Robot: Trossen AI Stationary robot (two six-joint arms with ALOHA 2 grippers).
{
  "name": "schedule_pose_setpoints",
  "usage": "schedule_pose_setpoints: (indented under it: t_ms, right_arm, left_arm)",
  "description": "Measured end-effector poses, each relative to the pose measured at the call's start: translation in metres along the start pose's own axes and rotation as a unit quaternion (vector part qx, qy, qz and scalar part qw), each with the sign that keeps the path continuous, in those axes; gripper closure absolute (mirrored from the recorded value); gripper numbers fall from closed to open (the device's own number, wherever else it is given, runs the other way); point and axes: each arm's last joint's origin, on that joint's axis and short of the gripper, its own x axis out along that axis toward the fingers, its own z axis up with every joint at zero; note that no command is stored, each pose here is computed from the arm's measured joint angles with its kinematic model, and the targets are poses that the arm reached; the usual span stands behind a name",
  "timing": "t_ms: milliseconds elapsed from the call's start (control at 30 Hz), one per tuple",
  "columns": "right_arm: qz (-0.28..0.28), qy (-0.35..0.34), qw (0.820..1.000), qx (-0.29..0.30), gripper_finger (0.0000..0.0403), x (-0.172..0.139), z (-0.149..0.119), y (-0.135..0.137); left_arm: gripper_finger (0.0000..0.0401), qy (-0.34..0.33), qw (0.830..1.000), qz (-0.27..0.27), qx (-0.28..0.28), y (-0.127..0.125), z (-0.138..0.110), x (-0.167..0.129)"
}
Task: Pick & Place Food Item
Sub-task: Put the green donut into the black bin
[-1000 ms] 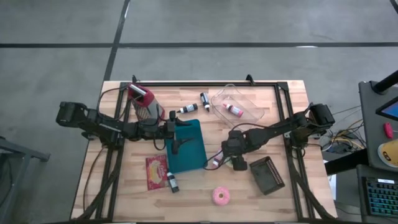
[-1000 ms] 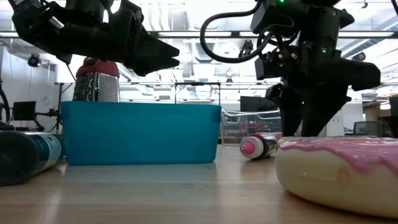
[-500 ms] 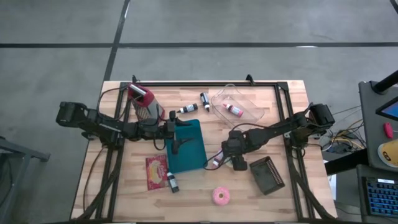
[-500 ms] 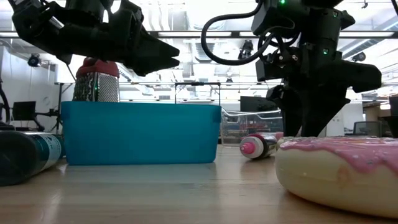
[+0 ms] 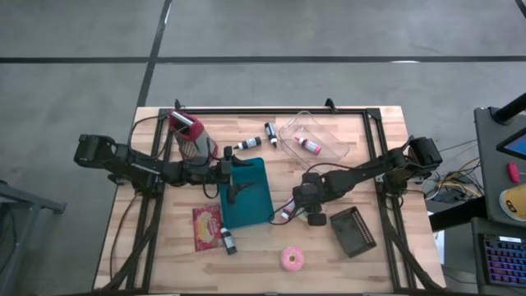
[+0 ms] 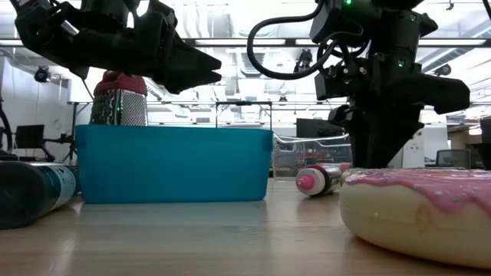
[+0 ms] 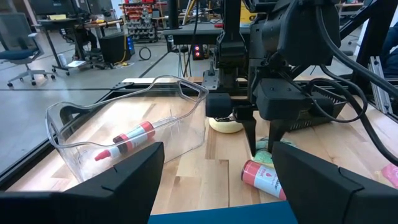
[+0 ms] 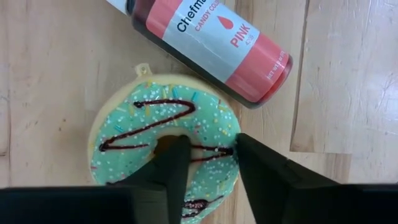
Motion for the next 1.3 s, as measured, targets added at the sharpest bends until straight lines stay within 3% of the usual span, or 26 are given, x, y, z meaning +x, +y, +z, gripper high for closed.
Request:
schedule_pose_setpoints:
  t_ms: [433,1300]
  right_arm:
    - [0.008,0.002,1.0,0.0,0.0382,0.0,-0.0002,0.0006]
    - [0.017,0.014,1.0,0.0,0.039,-0.0082,0.0045,0.003]
  left_arm:
    - [0.0096,0.0,1.0,0.0,0.0,0.0,0.0,0.0]
    - [0.0096,0.0,1.0,0.0,0.0,0.0,0.0,0.0]
